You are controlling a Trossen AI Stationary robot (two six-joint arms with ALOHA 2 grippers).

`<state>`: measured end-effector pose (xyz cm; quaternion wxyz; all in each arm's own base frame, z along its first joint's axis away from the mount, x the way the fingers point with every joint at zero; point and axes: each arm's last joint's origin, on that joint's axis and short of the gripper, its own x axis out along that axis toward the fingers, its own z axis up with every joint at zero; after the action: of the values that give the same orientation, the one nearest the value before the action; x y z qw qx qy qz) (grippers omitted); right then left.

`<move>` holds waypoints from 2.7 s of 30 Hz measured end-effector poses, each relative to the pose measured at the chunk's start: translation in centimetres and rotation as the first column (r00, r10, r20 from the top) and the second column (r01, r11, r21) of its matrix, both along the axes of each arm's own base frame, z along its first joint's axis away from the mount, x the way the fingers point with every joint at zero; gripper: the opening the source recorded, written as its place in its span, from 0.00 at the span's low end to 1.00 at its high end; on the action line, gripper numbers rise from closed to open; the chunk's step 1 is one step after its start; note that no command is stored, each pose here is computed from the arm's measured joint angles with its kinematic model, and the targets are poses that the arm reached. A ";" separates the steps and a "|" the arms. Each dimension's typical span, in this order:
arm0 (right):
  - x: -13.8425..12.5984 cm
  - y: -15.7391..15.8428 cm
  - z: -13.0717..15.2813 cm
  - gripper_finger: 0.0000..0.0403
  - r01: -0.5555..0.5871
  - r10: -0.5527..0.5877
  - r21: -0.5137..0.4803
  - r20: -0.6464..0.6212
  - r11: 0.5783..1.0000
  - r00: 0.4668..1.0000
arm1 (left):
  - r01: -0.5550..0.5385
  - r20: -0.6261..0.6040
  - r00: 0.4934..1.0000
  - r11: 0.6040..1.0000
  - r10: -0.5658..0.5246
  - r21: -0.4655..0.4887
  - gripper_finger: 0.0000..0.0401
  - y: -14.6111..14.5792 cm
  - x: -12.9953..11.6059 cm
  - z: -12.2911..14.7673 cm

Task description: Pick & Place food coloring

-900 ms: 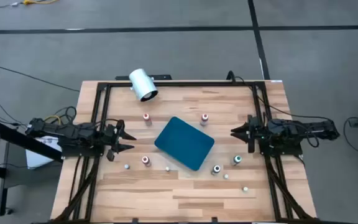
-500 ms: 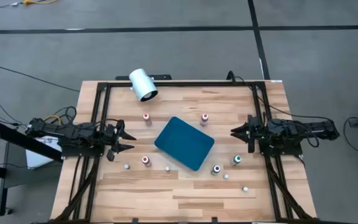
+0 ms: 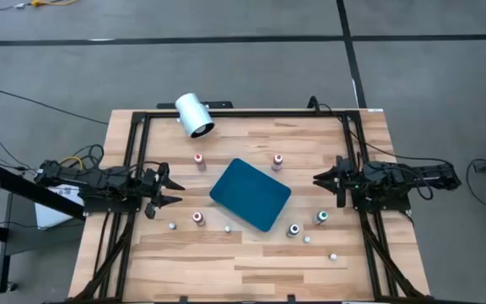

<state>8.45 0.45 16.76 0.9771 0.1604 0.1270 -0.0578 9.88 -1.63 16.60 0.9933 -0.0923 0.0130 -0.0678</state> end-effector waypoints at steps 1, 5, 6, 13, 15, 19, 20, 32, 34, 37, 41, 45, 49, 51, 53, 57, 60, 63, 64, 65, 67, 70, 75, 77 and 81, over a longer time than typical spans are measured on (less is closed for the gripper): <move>0.0 0.0 0.0 0.21 0.000 0.000 0.000 0.000 1.000 1.000 | 0.000 0.000 1.000 1.000 0.000 0.000 0.41 0.0 0.0 0.0; 0.0 0.0 0.0 0.21 0.000 0.000 0.000 0.000 1.000 1.000 | 0.000 0.000 1.000 1.000 0.000 0.000 0.41 0.0 0.0 0.0; 0.0 0.0 0.0 0.21 0.000 0.000 0.000 0.000 1.000 1.000 | 0.000 0.000 1.000 1.000 0.000 0.000 0.41 0.0 0.0 0.0; 0.0 0.0 0.0 0.21 0.000 0.000 0.000 0.000 1.000 1.000 | 0.000 0.000 1.000 1.000 0.000 0.000 0.41 0.0 0.0 0.0; 0.0 0.0 0.0 0.21 0.000 0.000 0.000 0.000 1.000 1.000 | 0.000 0.000 1.000 1.000 0.000 0.000 0.41 0.0 0.0 0.0; 0.0 0.0 0.0 0.21 0.000 0.000 0.000 0.001 1.000 1.000 | 0.000 0.000 1.000 1.000 0.000 0.000 0.41 0.0 0.0 0.0; 0.0 0.0 0.0 0.21 0.000 0.000 0.000 0.000 1.000 1.000 | 0.000 0.000 1.000 1.000 0.000 0.000 0.41 0.0 0.0 0.0; 0.0 0.0 0.0 0.21 0.000 0.000 0.000 0.001 1.000 1.000 | 0.000 0.000 1.000 1.000 0.000 0.000 0.41 0.0 0.0 0.0; 0.0 0.0 0.0 0.21 0.000 0.000 0.000 0.000 1.000 1.000 | 0.000 0.000 1.000 1.000 0.000 0.000 0.41 0.0 0.0 0.0; 0.0 0.0 0.0 0.21 0.000 0.000 0.000 0.000 1.000 1.000 | 0.000 0.000 1.000 1.000 0.000 0.000 0.41 0.0 0.0 0.0; 0.0 0.0 0.0 0.21 0.000 0.000 0.000 0.000 1.000 1.000 | 0.000 0.000 1.000 1.000 0.000 0.000 0.41 0.0 0.0 0.0; 0.0 0.0 0.0 0.21 0.000 0.000 0.000 0.000 1.000 1.000 | 0.000 0.000 1.000 1.000 0.000 0.000 0.41 0.0 0.0 0.0; 0.0 0.0 0.0 0.21 0.000 0.000 0.000 0.001 1.000 1.000 | 0.000 0.000 1.000 1.000 0.000 0.000 0.41 0.0 0.0 0.0; 0.0 0.0 0.0 0.21 0.000 0.000 0.000 0.001 1.000 1.000 | 0.000 0.000 1.000 1.000 0.000 0.000 0.41 0.0 0.0 0.0; 0.0 0.0 0.0 0.21 0.000 0.000 0.000 0.001 1.000 1.000 | 0.001 0.000 1.000 1.000 -0.001 0.000 0.41 0.0 0.0 0.0; 0.0 0.0 0.0 0.21 0.000 0.000 0.000 0.000 1.000 1.000 | 0.000 0.000 1.000 1.000 0.000 0.000 0.41 0.0 0.0 0.0; 0.0 0.0 0.0 0.21 0.000 0.000 0.000 0.001 1.000 1.000 | 0.000 0.000 1.000 1.000 0.000 0.000 0.41 0.0 0.0 0.0; 0.0 0.0 0.1 0.21 0.001 -0.001 0.001 0.011 1.000 1.000 | 0.000 0.000 1.000 1.000 0.000 0.000 0.41 0.0 0.0 0.0; 0.1 0.0 0.2 0.21 0.002 -0.002 0.002 0.024 1.000 1.000 | 0.000 0.000 1.000 1.000 0.000 0.000 0.41 0.0 0.0 0.0; 0.1 0.0 0.4 0.21 0.002 -0.002 0.004 0.040 1.000 0.999 | 0.000 0.000 1.000 1.000 0.000 0.000 0.41 0.0 0.0 0.0; 0.2 0.0 0.7 0.21 0.002 -0.002 0.009 0.077 1.000 0.997 | 0.000 0.000 1.000 1.000 0.000 0.000 0.41 0.0 0.0 0.0; 0.3 0.0 1.4 0.21 0.001 -0.003 0.017 0.145 1.000 0.989 | 0.000 0.000 1.000 1.000 0.000 0.000 0.41 0.0 0.0 0.0; 0.3 0.0 3.0 0.21 0.017 -0.027 0.036 0.305 0.999 0.952 | 0.000 0.000 1.000 1.000 0.000 0.000 0.41 0.0 0.0 0.0; 0.3 -0.1 3.6 0.21 0.050 -0.064 0.048 0.364 0.998 0.929 | 0.000 0.000 1.000 1.000 0.000 0.000 0.41 0.0 0.0 0.0; 0.2 -0.2 4.4 0.21 0.072 -0.091 0.060 0.444 0.996 0.892 | 0.000 0.000 1.000 1.000 0.000 0.000 0.41 0.0 0.0 0.0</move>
<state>8.61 0.23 21.18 0.9733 0.1952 -0.1058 -0.0577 9.88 -1.63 16.60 0.9933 -0.0923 0.0131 -0.0677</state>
